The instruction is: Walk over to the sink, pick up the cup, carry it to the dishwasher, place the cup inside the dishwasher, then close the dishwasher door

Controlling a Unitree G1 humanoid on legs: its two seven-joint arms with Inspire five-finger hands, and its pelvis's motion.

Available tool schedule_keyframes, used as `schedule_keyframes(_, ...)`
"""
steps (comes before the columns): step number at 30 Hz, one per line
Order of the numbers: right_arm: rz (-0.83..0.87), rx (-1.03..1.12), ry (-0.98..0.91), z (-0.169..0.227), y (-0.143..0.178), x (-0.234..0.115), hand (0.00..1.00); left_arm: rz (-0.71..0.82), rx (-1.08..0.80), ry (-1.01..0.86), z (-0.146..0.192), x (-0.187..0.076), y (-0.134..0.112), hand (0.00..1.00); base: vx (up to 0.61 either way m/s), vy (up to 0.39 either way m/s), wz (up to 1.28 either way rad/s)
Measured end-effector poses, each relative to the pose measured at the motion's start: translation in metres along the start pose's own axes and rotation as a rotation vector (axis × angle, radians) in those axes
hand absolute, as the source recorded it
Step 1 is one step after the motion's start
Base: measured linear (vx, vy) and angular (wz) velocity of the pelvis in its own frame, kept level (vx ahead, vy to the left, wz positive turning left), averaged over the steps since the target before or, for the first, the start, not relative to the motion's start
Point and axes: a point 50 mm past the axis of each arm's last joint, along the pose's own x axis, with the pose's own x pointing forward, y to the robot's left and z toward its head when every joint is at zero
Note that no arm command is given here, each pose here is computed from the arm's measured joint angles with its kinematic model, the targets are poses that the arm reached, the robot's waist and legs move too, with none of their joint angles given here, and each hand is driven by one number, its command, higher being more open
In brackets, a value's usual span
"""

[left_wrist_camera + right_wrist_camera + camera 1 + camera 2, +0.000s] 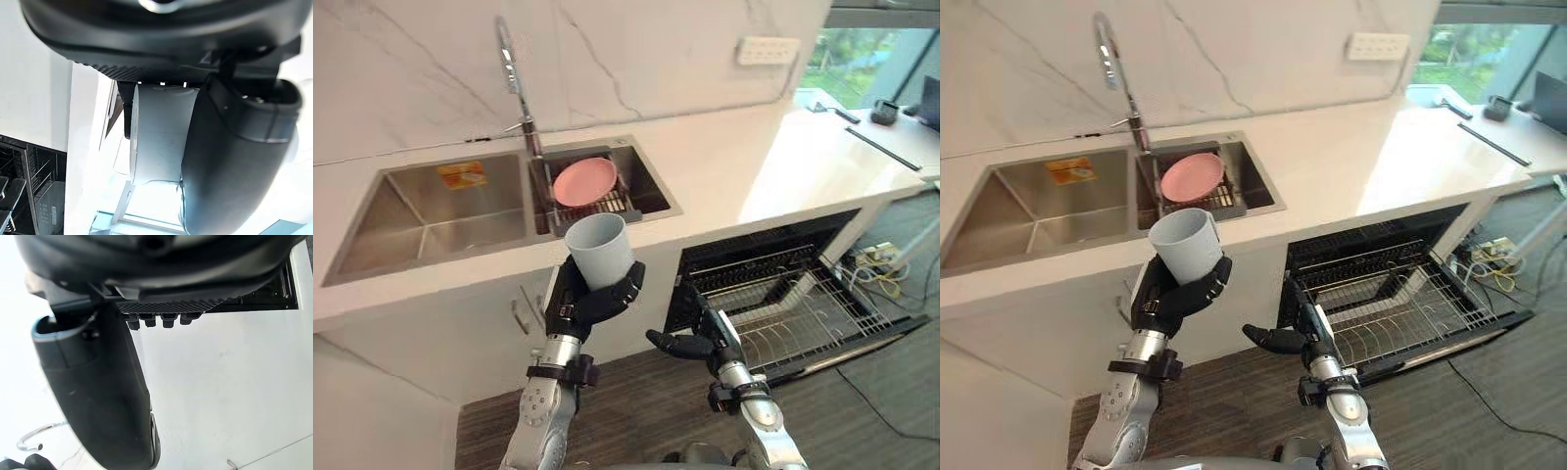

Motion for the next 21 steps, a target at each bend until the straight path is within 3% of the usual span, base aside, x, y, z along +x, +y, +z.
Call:
schedule_keyframes(8, -0.016, -0.059, -0.052, 0.016, -0.016, -0.001, 1.00, -0.032, -0.012, -0.026, 0.002, 0.005, -0.008, 0.00, 0.09, -0.048, -0.17)
schedule_keyframes(21, -0.045, -0.028, -0.165, 0.038, -0.010, 0.004, 1.00, -0.050, 0.008, -0.045, 0.004, 0.009, -0.010, 0.00, 0.06, 0.142, -0.51)
